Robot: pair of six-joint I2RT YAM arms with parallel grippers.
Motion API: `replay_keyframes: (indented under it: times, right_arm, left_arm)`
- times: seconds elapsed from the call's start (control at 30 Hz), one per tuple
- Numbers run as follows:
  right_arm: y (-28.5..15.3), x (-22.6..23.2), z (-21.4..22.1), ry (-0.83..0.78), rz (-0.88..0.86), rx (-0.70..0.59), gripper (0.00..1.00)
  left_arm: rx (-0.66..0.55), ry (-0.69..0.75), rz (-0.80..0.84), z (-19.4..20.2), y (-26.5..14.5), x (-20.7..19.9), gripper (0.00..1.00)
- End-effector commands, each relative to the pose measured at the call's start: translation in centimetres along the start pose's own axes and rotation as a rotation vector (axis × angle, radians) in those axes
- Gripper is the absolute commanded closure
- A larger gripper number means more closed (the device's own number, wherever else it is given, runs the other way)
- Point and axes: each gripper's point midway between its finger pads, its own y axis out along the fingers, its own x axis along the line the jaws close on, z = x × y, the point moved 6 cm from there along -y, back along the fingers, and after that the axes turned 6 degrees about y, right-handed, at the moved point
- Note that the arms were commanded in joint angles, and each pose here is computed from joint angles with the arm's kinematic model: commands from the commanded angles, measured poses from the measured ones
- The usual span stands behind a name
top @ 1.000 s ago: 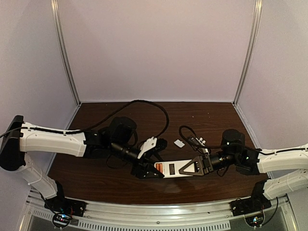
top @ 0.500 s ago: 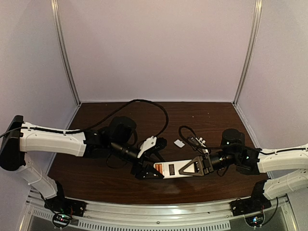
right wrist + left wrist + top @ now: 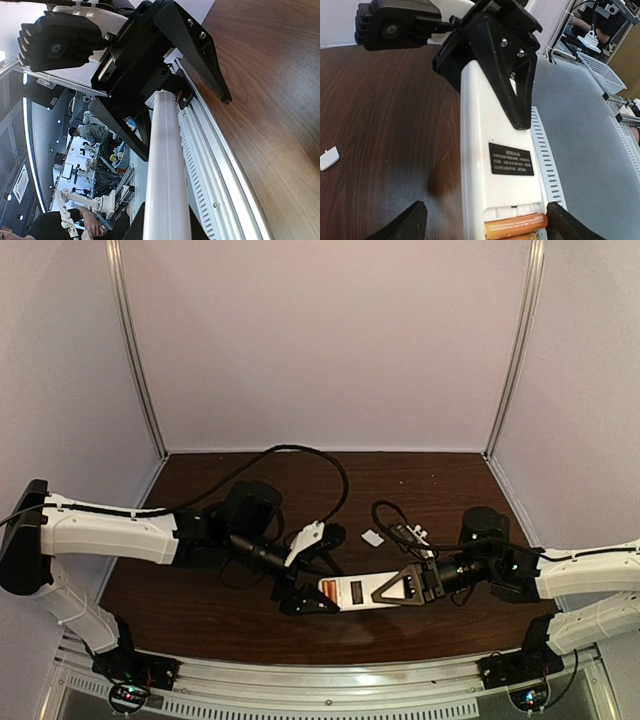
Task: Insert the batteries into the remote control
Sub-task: Load the battery into the battery compartment, then press the battery in the battery compartment.
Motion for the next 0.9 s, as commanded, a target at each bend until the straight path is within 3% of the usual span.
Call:
replay_keyframes:
  times: [0.0, 0.23, 0.87]
  right_arm:
    - [-0.2, 2.2, -1.2, -0.094, -0.044, -0.05, 1.0]
    - [-0.2, 1.7, -1.2, -0.078, -0.023, -0.056, 1.0]
    - [-0.1, 1.3, -1.1, -0.077, -0.009, -0.048, 1.0]
  left_arm:
    - [-0.002, -0.009, 0.029, 0.4, -0.2, -0.3, 0.14]
    - [-0.008, -0.005, 0.039, 0.4, -0.3, -0.5, 0.11]
    - [-0.072, -0.067, 0.063, -0.6, -1.1, 0.1, 0.3]
